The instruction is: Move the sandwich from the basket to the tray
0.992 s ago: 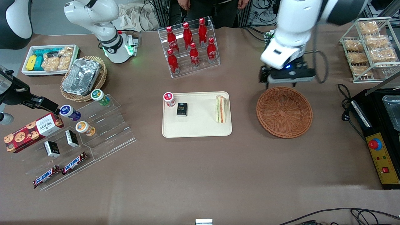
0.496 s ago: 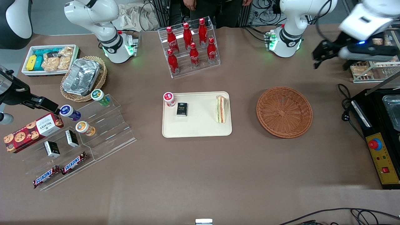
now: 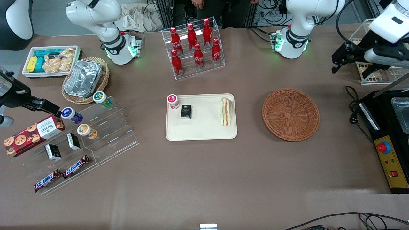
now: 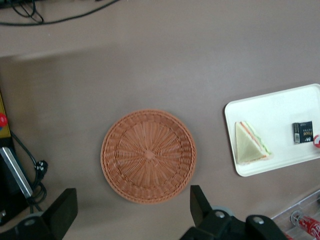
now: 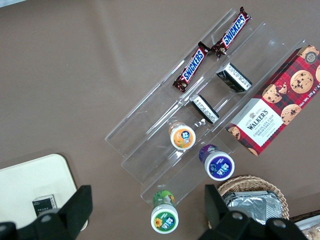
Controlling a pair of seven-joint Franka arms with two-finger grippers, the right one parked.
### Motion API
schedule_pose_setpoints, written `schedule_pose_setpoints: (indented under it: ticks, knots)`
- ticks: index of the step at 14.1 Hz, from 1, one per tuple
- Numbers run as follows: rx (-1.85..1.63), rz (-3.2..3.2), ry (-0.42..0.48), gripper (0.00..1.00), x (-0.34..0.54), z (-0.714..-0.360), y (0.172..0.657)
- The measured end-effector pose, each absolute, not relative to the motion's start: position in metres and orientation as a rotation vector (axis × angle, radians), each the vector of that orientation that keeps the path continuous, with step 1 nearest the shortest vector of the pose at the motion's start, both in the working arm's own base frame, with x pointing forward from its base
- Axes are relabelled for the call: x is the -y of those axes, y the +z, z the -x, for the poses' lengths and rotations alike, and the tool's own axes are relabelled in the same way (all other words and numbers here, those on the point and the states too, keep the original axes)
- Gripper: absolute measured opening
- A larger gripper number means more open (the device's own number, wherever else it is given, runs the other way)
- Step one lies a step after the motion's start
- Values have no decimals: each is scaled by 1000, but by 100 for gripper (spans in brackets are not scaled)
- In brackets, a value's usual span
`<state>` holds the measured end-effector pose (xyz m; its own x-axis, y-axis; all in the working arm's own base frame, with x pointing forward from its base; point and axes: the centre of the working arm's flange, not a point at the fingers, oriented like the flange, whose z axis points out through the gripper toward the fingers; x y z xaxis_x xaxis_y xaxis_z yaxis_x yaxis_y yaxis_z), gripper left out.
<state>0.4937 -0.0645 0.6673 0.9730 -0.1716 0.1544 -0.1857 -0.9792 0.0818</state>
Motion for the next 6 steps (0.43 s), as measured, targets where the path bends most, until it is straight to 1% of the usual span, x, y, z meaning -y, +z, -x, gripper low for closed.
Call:
schedule_pose_setpoints:
  ticks: [3,6]
  knots:
    - [274,-3030,229,100,68,-516,667]
    - [274,-3033,239,100,71,-529,670]
